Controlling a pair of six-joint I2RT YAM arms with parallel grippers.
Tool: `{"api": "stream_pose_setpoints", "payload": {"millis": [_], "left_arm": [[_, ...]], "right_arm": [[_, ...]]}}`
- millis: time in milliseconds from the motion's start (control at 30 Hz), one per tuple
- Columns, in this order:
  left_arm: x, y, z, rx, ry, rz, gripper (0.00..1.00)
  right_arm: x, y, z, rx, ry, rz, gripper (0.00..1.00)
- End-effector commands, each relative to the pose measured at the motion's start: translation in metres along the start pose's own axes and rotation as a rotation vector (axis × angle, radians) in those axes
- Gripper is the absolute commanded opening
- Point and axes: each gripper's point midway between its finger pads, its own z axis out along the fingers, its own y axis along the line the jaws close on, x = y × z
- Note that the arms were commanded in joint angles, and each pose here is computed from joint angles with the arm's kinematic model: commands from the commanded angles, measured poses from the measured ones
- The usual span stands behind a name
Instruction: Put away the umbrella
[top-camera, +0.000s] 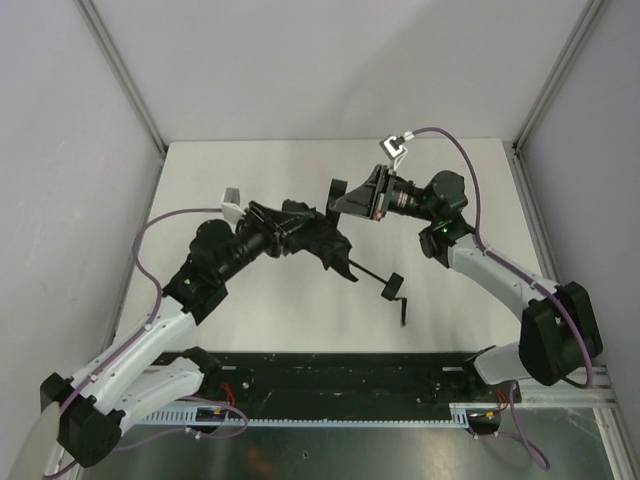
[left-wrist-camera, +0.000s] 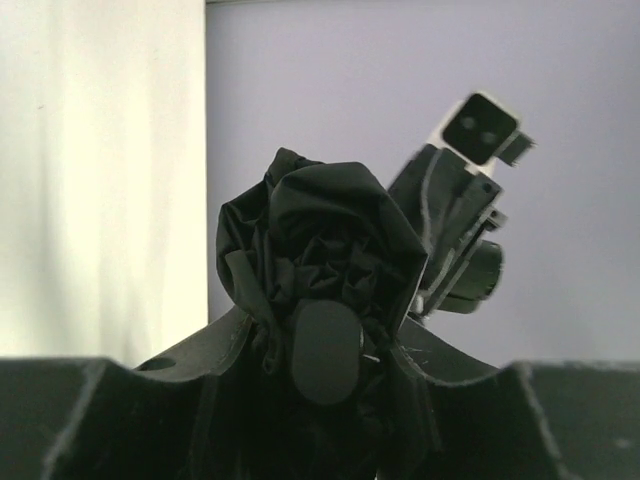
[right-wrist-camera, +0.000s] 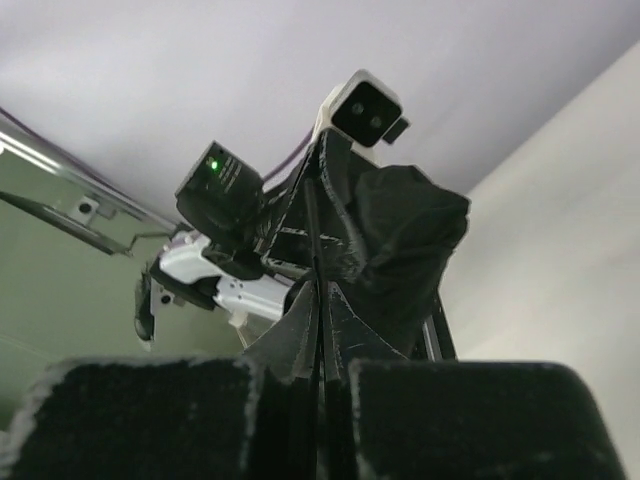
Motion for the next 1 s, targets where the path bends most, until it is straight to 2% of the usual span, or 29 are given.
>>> {"api": "stream_pose_setpoints", "payload": {"millis": [0,133,233,467,600,733,967], "left_arm": [[0.015,0.092,-0.013,-0.263,0.061,0.036,0.00],[0.001,0.109,-0.014,-0.325,-0.014,0.065,0.00],[-0.009,0.128,-0.013,-0.457,-0.044,0.118,0.00],[-0.009,0.186,-0.017,-0.677,-0.025,0.128,0.00],[-0.010,0.200,-0.019,-0.740,-0.003,0.124,0.00],[-0.016,0.206,-0.021,-0.785,-0.007,0.143,0.00],[-0.022,0.236,-0.022,-0.892,-0.009,0.176,0.00]], "right_arm": [[0.005,0.025,0.006,0.024,-0.029,-0.208,0.00],[0.035,0.031,0.019,0.017,0.009,-0.211,0.00],[0.049,0.029,0.024,0.046,0.019,-0.241,0.00],[0.077,0.050,0.035,0.053,-0.053,-0.356,0.00],[0.108,0.055,0.040,0.033,-0.012,-0.404,0.00],[0.134,0.039,0.037,0.040,0.043,-0.451,0.00],[0.123,0.022,0.032,0.091,-0.032,-0.507,0.00]]}}
